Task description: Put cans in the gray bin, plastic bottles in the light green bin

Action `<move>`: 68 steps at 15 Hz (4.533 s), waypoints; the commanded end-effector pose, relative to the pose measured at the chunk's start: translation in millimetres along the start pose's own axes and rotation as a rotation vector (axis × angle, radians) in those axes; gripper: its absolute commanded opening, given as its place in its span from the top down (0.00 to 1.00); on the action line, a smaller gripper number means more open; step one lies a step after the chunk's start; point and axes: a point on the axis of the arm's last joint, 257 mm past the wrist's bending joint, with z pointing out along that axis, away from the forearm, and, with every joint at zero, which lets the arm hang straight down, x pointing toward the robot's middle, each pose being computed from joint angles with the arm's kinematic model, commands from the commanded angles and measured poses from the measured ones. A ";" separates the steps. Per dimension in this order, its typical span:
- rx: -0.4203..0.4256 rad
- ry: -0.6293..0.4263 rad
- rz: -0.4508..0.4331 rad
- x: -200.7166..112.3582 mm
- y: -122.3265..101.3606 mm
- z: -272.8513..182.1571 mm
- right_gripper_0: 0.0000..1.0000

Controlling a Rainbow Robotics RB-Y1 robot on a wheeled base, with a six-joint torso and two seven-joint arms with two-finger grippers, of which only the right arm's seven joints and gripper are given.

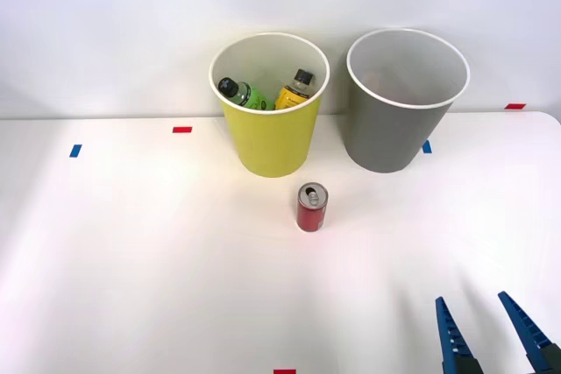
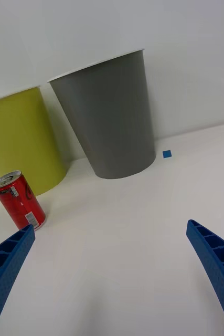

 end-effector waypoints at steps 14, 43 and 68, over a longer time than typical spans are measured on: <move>0.000 0.000 0.000 0.0 0.0 0.0 0.00; -0.170 -0.043 -0.165 29.3 103.2 79.9 0.00; -0.302 -0.099 -0.260 78.5 156.6 240.4 0.00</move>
